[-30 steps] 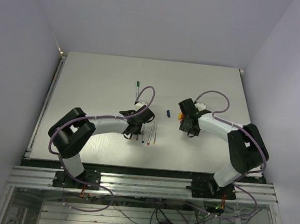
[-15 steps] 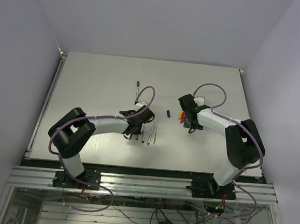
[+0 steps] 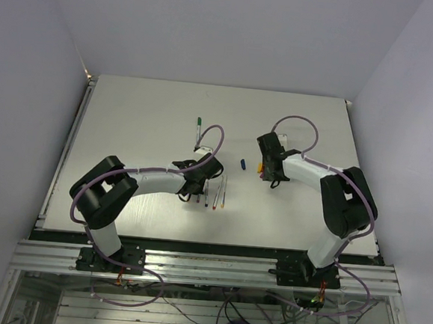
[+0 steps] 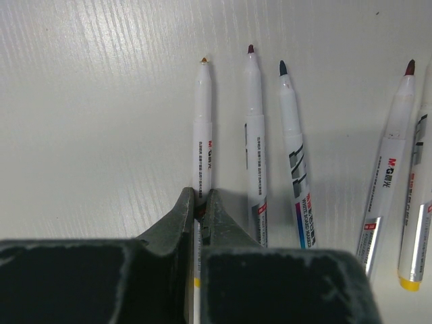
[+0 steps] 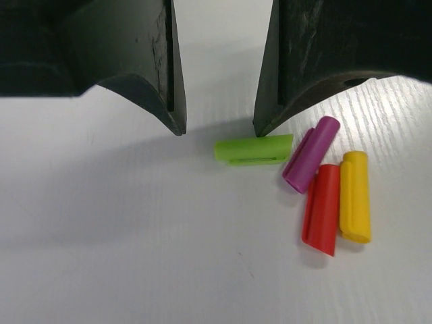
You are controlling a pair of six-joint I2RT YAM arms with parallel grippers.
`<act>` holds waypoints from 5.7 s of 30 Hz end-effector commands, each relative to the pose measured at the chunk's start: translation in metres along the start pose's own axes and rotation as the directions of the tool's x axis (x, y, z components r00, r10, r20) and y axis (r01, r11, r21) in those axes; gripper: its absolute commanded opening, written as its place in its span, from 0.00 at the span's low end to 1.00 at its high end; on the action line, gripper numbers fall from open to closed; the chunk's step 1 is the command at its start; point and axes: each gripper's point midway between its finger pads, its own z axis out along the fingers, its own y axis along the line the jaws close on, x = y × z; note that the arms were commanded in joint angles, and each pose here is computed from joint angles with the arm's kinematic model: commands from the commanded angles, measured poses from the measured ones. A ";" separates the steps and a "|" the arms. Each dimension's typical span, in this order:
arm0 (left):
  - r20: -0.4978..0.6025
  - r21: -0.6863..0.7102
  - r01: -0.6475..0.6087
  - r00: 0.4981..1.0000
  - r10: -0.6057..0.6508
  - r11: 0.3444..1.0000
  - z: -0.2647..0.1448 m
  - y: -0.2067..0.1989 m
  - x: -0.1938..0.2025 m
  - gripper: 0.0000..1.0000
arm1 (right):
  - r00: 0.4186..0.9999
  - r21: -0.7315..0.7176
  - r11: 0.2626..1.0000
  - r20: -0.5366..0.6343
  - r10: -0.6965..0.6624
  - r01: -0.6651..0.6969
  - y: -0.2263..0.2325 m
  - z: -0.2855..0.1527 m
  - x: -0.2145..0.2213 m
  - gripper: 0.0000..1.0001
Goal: Insert the pens into the pen caps
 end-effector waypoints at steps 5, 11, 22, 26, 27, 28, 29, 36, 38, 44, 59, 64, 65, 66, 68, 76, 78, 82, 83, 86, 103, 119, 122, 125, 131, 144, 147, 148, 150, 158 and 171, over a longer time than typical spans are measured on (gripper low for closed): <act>-0.083 -0.048 -0.051 0.995 0.046 0.998 0.007 0.014 0.028 0.07 | 0.998 -0.022 0.998 -0.007 -0.055 0.055 0.013 0.021 -0.004 0.45; -0.083 -0.048 -0.059 0.995 0.055 0.997 0.007 0.015 0.025 0.07 | 0.998 -0.026 0.998 0.002 -0.065 0.065 0.018 0.029 -0.009 0.46; -0.080 -0.052 -0.061 0.995 0.057 0.997 0.007 0.016 0.022 0.07 | 0.999 -0.012 0.999 -0.006 -0.042 0.042 0.011 0.048 -0.020 0.44; -0.081 -0.055 -0.060 0.995 0.055 0.997 0.008 0.017 0.022 0.07 | 0.999 -0.045 0.999 -0.031 0.014 -0.015 0.003 0.052 -0.018 0.42; -0.080 -0.056 -0.060 0.995 0.055 0.997 0.008 0.017 0.021 0.07 | 0.999 -0.052 0.998 -0.033 0.021 -0.023 0.003 0.051 -0.017 0.41; -0.081 -0.054 -0.063 0.995 0.058 0.997 0.008 0.017 0.022 0.07 | 0.999 -0.058 0.998 -0.034 0.025 -0.027 0.002 0.050 -0.016 0.41; -0.082 -0.055 -0.063 0.995 0.058 0.997 0.008 0.017 0.021 0.07 | 0.999 -0.066 0.997 -0.032 0.026 -0.028 0.003 0.050 -0.015 0.41; -0.084 -0.057 -0.077 0.994 0.072 0.995 0.010 0.016 0.018 0.07 | 0.999 -0.081 0.996 -0.025 0.045 -0.047 0.005 0.049 -0.013 0.40; -0.084 -0.055 -0.078 0.994 0.074 0.995 0.010 0.016 0.018 0.07 | 0.998 -0.076 0.995 0.004 0.058 -0.058 0.003 0.046 -0.022 0.40; -0.082 -0.052 -0.076 0.994 0.072 0.996 0.009 0.016 0.017 0.07 | 0.986 -0.093 0.992 0.131 0.101 -0.089 -0.007 0.027 -0.073 0.37; -0.089 -0.061 -0.026 0.996 0.021 0.998 0.008 0.019 0.025 0.07 | 0.981 -0.270 0.958 0.190 -0.048 0.100 -0.002 -0.017 -0.068 0.47; -0.118 -0.091 -0.021 0.993 0.010 0.996 0.009 0.023 0.032 0.07 | 0.986 -0.302 0.946 0.150 -0.076 0.119 0.005 -0.012 -0.058 0.49; -0.121 -0.094 -0.019 0.993 0.007 0.995 0.009 0.024 0.034 0.07 | 0.987 -0.304 0.945 0.142 -0.080 0.120 0.005 -0.010 -0.056 0.49; -0.125 -0.097 -0.014 0.992 0.002 0.995 0.010 0.025 0.035 0.07 | 0.987 -0.308 0.944 0.137 -0.083 0.122 0.006 -0.009 -0.054 0.49; -0.129 -0.097 -0.008 0.992 -0.004 0.995 0.010 0.025 0.037 0.07 | 0.988 -0.311 0.942 0.126 -0.088 0.124 0.007 -0.007 -0.050 0.49; -0.155 -0.091 0.006 0.988 -0.020 0.996 0.013 0.030 0.044 0.07 | 0.989 -0.344 0.928 0.087 -0.117 0.140 0.015 0.000 -0.037 0.48; -0.158 -0.083 0.014 0.987 -0.027 0.996 0.013 0.029 0.045 0.07 | 0.989 -0.347 0.927 0.076 -0.124 0.143 0.016 0.002 -0.034 0.47; -0.161 -0.080 0.023 0.986 -0.036 0.997 0.014 0.032 0.045 0.07 | 0.990 -0.321 0.936 0.053 -0.132 0.142 0.013 0.010 -0.028 0.44; -0.162 -0.079 0.025 0.986 -0.037 0.997 0.014 0.032 0.045 0.07 | 0.990 -0.318 0.937 0.051 -0.133 0.142 0.013 0.011 -0.028 0.44; -0.165 -0.077 0.026 0.986 -0.039 0.997 0.014 0.033 0.045 0.07 | 0.990 -0.305 0.942 0.048 -0.131 0.139 0.012 0.016 -0.029 0.44; -0.168 -0.056 0.038 0.985 -0.047 0.998 0.017 0.033 0.040 0.07 | 0.995 -0.252 0.962 0.030 -0.097 0.101 0.007 0.035 -0.033 0.38; -0.171 -0.054 0.039 0.984 -0.047 0.998 0.020 0.032 0.041 0.07 | 0.997 -0.276 0.959 -0.023 -0.069 0.060 0.015 0.047 -0.020 0.34; -0.170 -0.055 0.041 0.984 -0.049 0.998 0.020 0.032 0.041 0.07 | 0.997 -0.269 0.962 -0.040 -0.067 0.053 0.014 0.049 -0.016 0.33; -0.170 -0.055 0.042 0.984 -0.051 0.998 0.020 0.032 0.041 0.07 | 0.995 -0.262 0.964 -0.070 -0.066 0.045 0.013 0.051 -0.009 0.28; -0.170 -0.057 0.041 0.984 -0.050 0.998 0.021 0.032 0.041 0.07 | 0.987 -0.245 0.969 -0.144 -0.066 0.029 0.010 0.051 0.013 0.00; -0.131 -0.032 0.049 0.990 -0.052 0.998 0.019 0.024 0.022 0.07 | 0.999 -0.206 0.978 -0.027 0.032 -0.037 -0.001 0.024 -0.036 0.00; -0.096 -0.027 0.057 0.994 -0.060 0.998 0.014 0.024 0.010 0.07 | 0.991 -0.228 0.971 0.089 0.095 -0.072 -0.005 0.000 -0.073 0.00; -0.081 -0.024 0.061 0.995 -0.063 0.998 0.011 0.024 0.006 0.07 | 0.985 -0.238 0.968 0.128 0.116 -0.083 -0.007 -0.010 -0.084 0.00; -0.045 -0.011 0.057 0.997 -0.057 0.998 0.005 0.025 -0.004 0.07 | 0.968 -0.260 0.960 0.196 0.156 -0.102 -0.010 -0.028 -0.101 0.00; 0.176 0.078 0.076 0.980 -0.089 0.994 -0.038 0.027 -0.059 0.07 | 0.882 -0.393 0.910 0.372 0.288 -0.131 -0.015 -0.091 -0.138 0.00; 0.498 0.457 -0.062 0.844 -0.197 0.887 -0.138 -0.033 -0.146 0.07 | 0.704 -0.632 0.774 0.530 0.472 -0.043 -0.004 -0.168 -0.164 0.00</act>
